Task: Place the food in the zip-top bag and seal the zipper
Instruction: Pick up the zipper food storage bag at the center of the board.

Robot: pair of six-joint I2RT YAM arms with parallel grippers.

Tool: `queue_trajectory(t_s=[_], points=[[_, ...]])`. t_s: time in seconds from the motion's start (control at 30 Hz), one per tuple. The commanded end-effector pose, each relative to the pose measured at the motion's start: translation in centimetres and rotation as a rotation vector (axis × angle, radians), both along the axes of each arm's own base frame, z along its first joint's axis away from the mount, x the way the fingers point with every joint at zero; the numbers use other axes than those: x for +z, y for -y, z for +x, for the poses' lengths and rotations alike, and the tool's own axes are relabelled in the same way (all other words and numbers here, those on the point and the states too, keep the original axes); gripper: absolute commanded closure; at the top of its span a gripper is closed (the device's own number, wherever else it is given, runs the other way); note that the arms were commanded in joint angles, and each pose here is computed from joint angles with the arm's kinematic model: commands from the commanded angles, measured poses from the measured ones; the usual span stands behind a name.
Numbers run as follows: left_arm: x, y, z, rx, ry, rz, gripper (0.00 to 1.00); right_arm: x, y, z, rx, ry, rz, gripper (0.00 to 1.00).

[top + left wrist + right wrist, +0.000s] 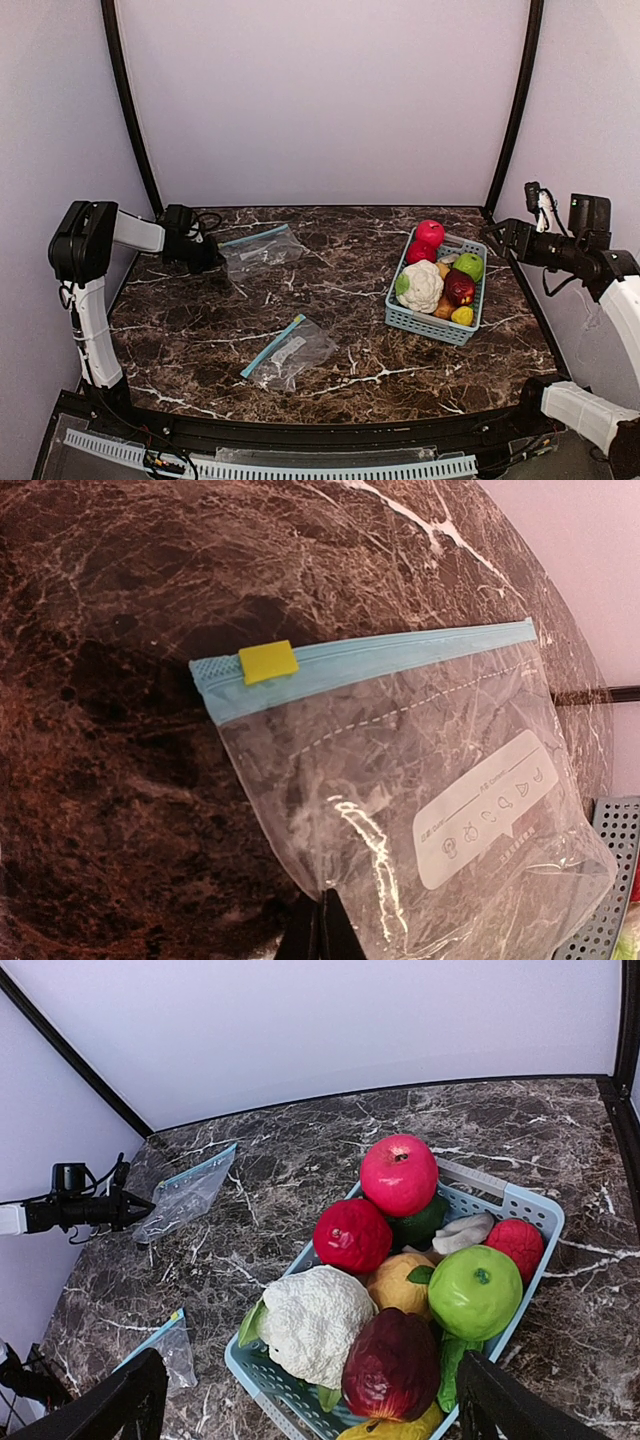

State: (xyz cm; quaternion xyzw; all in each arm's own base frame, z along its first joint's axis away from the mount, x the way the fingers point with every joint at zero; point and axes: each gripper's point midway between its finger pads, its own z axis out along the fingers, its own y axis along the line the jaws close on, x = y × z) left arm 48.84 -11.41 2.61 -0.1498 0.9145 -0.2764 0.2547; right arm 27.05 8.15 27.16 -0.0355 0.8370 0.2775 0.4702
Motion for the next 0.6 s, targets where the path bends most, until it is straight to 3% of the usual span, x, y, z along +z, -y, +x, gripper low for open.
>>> queue_trajectory(t_s=[0.0, 0.27, 0.57], points=[[1.5, 0.5, 0.1, -0.065, 0.056, 0.001, 0.99, 0.7, -0.2, 0.0, 0.007, 0.028, 0.002, 0.01], [12.7, 1.9, 0.4, -0.195, 0.411, 0.008, 0.99, 1.9, -1.4, -1.0, 0.089, 0.088, 0.009, 0.01], [23.8, 7.8, -5.9, -0.473, 0.678, 0.037, 0.99, 2.0, -4.6, -1.1, 0.219, 0.083, 0.012, 0.06]])
